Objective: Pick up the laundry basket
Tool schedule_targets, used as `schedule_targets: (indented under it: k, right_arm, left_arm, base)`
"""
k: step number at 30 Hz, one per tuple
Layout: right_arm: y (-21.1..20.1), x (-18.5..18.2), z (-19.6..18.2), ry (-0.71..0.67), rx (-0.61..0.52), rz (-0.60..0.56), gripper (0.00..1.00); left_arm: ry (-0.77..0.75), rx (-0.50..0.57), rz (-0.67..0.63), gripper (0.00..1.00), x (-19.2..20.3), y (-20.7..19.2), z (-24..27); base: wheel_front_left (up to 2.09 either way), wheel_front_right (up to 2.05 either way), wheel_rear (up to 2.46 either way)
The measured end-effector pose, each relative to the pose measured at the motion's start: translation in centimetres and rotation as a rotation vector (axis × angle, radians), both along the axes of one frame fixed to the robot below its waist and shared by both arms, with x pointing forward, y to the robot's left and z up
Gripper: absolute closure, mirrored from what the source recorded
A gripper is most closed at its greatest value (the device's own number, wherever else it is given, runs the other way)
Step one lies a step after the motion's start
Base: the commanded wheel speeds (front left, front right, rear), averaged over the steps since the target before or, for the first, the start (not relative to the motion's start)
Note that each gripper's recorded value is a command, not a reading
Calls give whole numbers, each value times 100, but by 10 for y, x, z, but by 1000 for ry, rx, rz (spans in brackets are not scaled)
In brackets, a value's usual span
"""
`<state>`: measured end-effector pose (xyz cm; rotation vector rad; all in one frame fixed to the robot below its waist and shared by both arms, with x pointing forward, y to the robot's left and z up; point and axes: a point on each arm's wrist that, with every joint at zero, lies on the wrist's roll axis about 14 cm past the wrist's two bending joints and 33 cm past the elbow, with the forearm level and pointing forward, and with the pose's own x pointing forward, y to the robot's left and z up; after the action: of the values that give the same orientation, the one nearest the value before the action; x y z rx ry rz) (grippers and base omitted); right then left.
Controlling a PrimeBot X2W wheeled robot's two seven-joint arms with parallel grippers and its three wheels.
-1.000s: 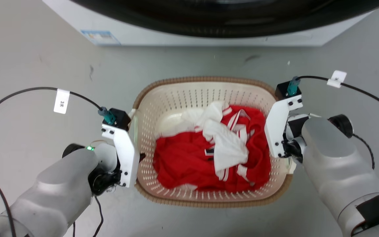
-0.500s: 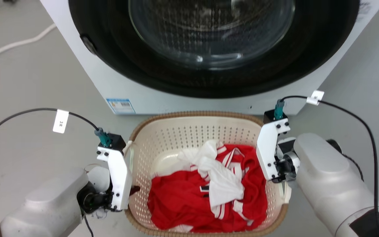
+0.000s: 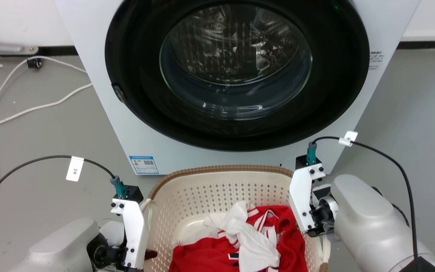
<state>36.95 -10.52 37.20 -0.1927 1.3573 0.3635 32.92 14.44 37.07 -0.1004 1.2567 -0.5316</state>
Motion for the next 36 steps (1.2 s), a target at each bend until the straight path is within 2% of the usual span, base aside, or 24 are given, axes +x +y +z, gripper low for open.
schedule_targets:
  k: [9, 36]
  right_arm:
    - [-1, -15, 3, 14, -2, -4, 100]
    - [-1, -13, 3, 20, -4, -2, 100]
  left_arm:
    - [13, 2, -3, 100, -13, -1, 4]
    - [35, 6, 7, 100, -9, -1, 4]
  base:
    - [0, 0, 0]
    - [0, 0, 0]
